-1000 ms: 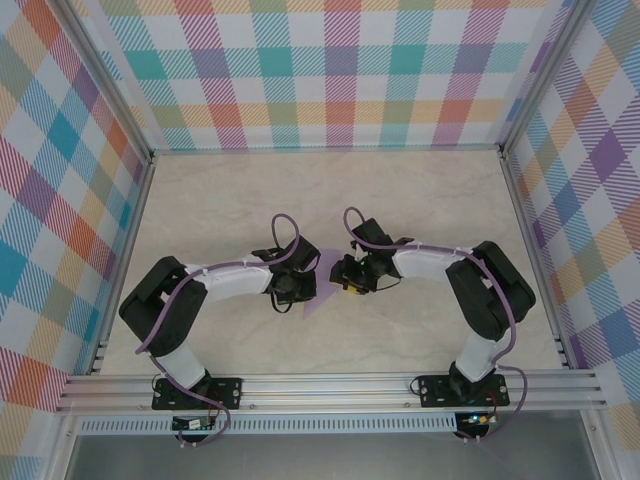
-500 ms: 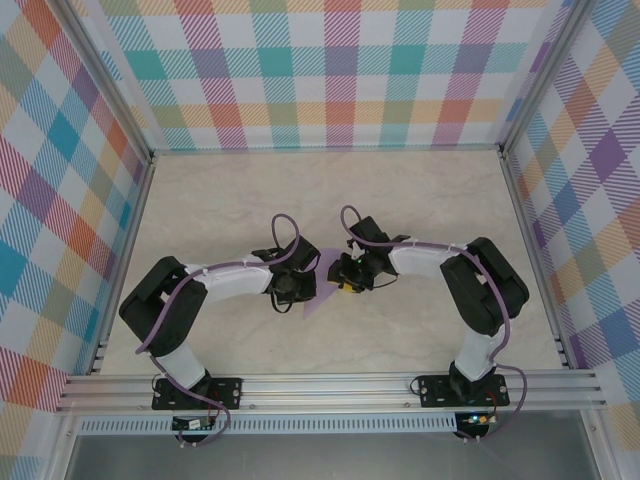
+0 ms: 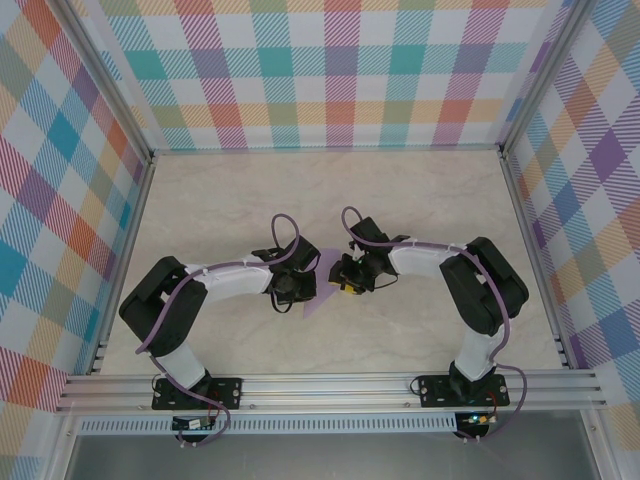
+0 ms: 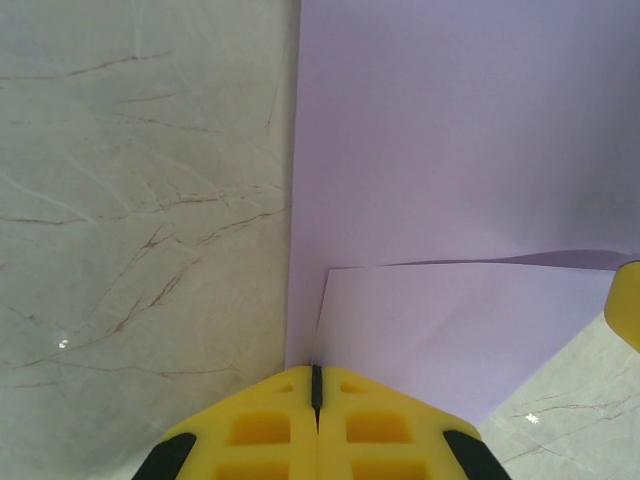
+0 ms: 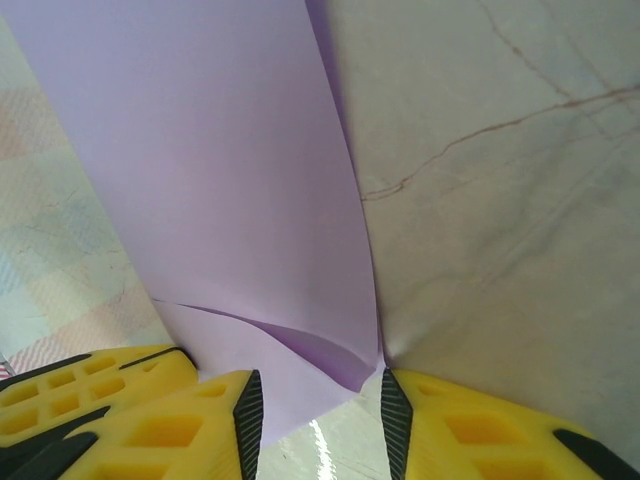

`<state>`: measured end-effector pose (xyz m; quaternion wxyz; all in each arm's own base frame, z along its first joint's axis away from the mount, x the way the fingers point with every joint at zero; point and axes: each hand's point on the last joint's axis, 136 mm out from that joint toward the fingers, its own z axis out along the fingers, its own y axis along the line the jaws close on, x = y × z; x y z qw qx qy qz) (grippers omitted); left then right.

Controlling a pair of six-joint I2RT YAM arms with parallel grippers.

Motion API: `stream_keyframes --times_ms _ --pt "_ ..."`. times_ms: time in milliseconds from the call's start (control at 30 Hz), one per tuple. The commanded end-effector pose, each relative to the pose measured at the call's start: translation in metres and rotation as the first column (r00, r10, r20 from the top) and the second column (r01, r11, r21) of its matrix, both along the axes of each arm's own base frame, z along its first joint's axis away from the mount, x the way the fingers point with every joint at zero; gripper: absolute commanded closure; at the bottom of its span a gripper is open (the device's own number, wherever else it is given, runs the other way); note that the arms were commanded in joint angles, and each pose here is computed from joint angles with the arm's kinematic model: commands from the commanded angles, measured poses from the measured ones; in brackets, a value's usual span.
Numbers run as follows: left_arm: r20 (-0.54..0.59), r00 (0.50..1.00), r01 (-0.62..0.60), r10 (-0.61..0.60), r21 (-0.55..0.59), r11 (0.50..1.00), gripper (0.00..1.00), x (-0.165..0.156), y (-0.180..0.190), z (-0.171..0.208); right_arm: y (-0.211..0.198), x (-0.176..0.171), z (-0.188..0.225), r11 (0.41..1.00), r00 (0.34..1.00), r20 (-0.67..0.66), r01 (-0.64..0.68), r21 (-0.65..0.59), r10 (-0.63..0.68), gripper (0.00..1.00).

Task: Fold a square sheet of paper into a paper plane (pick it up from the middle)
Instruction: Fourth fold the wing at the center of the table.

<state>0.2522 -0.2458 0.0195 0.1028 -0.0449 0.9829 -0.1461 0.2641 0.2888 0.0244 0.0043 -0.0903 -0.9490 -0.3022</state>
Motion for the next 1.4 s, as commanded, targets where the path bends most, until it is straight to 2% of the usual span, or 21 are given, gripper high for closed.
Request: stream_keyframes --times_ms 0,133,433,633,733,833,1033,1133,1367 --pt "-0.04 0.999 -0.028 0.031 0.057 0.998 1.0 -0.006 0.016 -0.013 0.004 -0.001 0.001 1.0 1.0 -0.02 0.009 0.022 -0.009 0.65" --pt "-0.037 0.999 -0.031 0.033 0.056 0.998 1.0 -0.005 0.016 -0.012 0.013 0.001 0.007 0.997 1.0 -0.009 -0.005 0.08 0.006 0.71" --pt "-0.031 0.999 -0.033 0.034 0.051 0.998 1.0 -0.004 0.017 -0.008 0.027 -0.004 0.013 0.982 0.999 -0.036 -0.022 0.187 0.029 0.74" --pt "-0.009 1.0 -0.026 0.026 0.024 0.999 1.0 0.0 0.015 0.004 0.028 -0.004 0.008 0.984 0.998 -0.042 -0.035 0.177 0.043 0.8" --pt "0.012 1.0 -0.02 0.02 0.011 1.0 0.98 0.004 0.015 0.014 0.025 -0.001 0.005 0.988 0.999 -0.044 -0.021 0.15 0.028 0.89" --pt "0.04 0.999 -0.012 0.012 0.002 1.0 0.91 0.006 0.017 0.027 0.018 0.002 0.007 0.995 1.0 -0.027 0.002 0.102 0.001 0.94" --pt "0.133 0.991 0.006 -0.001 -0.037 0.999 0.61 0.008 0.023 0.06 0.001 0.005 0.024 0.997 0.997 0.016 0.08 -0.01 -0.08 1.0" --pt "0.189 0.982 0.04 -0.025 -0.073 0.997 0.5 0.007 0.022 0.078 -0.006 0.003 0.037 0.989 0.991 0.04 0.134 -0.064 -0.132 1.0" --pt "0.305 0.949 0.122 -0.08 -0.122 0.985 0.33 0.005 0.021 0.116 -0.025 0.002 0.083 0.965 0.967 0.141 0.229 -0.124 -0.211 1.0"
